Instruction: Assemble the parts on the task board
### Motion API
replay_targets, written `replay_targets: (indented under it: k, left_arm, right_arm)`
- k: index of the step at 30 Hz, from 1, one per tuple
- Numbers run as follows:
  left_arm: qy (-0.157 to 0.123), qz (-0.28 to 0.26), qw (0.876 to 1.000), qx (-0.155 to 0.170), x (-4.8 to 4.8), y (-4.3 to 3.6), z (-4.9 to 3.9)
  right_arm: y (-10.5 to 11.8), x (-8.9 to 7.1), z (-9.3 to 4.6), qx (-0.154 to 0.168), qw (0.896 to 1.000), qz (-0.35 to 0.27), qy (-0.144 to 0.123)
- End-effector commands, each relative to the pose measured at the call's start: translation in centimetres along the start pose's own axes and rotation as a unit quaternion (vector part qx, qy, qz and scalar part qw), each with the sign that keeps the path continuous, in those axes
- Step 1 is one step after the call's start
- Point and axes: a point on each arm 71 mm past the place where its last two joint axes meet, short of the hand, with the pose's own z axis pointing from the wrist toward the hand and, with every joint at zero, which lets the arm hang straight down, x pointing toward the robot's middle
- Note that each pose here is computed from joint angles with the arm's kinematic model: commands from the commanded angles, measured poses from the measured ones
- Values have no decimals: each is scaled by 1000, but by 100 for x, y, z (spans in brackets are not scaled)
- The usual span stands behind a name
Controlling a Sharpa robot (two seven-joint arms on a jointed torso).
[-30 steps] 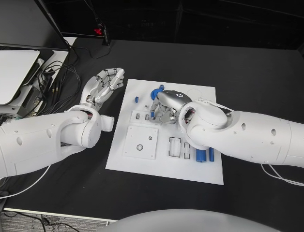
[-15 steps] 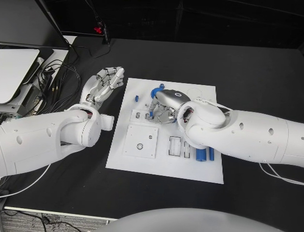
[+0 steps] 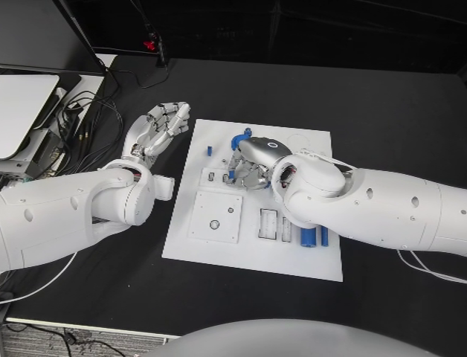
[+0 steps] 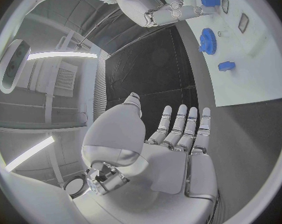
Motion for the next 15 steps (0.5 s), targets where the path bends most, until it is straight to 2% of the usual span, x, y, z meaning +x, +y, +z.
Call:
replay_targets:
  k: [1, 15]
  left_arm:
    - [4, -1, 993, 119, 7, -176, -17]
    - [4, 0, 993, 119, 5, -175, -18]
  right_arm:
    - [-29, 40, -6, 10, 1000, -11, 16]
    - [-30, 53, -5, 11, 1000, -16, 25]
